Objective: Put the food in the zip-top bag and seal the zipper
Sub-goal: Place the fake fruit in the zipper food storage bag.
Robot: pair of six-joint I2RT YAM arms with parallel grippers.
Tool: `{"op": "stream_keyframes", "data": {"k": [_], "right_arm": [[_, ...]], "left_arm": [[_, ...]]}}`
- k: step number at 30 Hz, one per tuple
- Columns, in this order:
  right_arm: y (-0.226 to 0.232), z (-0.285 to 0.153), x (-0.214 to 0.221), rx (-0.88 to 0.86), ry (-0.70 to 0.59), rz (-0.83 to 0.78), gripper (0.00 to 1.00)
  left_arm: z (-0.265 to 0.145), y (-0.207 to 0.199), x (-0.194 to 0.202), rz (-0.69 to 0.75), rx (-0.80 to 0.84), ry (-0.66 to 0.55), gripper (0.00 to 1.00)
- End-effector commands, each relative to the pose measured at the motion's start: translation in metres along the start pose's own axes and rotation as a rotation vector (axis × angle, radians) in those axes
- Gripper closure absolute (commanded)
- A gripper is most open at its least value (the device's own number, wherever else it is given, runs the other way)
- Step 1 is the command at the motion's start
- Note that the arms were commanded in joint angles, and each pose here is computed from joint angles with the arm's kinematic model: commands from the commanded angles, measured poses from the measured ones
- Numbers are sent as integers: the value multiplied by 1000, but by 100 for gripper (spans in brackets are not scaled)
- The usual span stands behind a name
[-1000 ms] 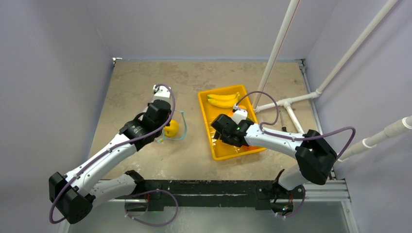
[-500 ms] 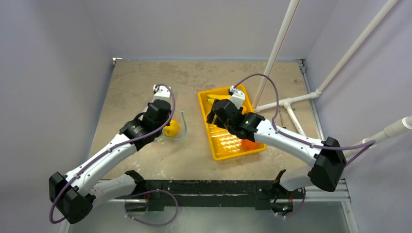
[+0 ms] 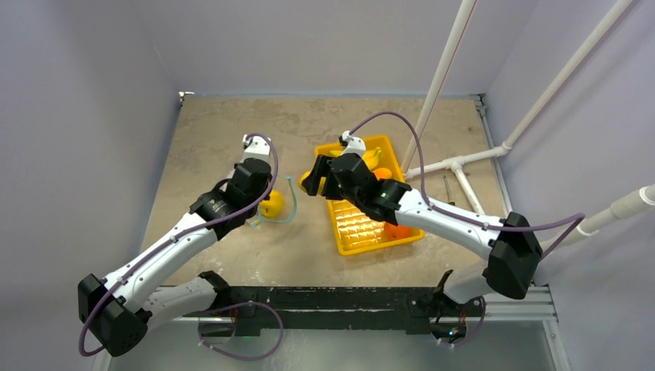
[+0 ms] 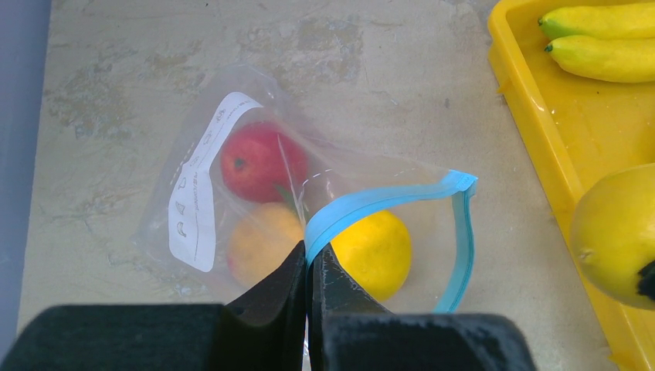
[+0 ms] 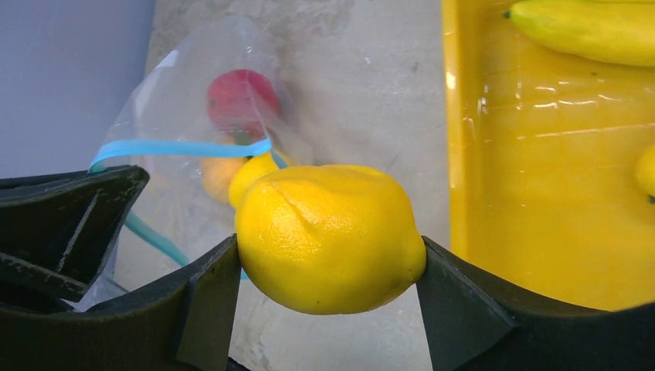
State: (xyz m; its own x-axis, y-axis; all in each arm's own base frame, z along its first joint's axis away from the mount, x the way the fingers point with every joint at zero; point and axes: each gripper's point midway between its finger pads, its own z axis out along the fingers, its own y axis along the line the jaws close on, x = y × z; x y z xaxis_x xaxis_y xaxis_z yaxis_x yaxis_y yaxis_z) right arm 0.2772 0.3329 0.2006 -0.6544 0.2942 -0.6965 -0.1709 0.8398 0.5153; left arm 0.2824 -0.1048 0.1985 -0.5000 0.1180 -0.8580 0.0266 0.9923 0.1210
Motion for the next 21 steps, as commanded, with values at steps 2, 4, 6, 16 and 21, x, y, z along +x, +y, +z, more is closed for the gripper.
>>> {"op": "stream_keyframes", "data": {"k": [2, 4, 6, 16, 21], "right_arm": [[59, 0, -6, -202, -13, -2, 75], [68, 3, 2, -219, 4, -11, 75], [80, 6, 11, -245, 23, -19, 75], [112, 28, 32, -302, 38, -19, 75], [117, 47, 39, -302, 33, -13, 75]], "left_arm": [[-1, 4, -9, -17, -13, -36, 100], [-1, 3, -9, -17, -11, -37, 100], [-1, 3, -9, -16, -11, -35, 100], [-2, 3, -9, -19, -4, -38, 100], [-3, 3, -10, -21, -2, -40, 100]]}}
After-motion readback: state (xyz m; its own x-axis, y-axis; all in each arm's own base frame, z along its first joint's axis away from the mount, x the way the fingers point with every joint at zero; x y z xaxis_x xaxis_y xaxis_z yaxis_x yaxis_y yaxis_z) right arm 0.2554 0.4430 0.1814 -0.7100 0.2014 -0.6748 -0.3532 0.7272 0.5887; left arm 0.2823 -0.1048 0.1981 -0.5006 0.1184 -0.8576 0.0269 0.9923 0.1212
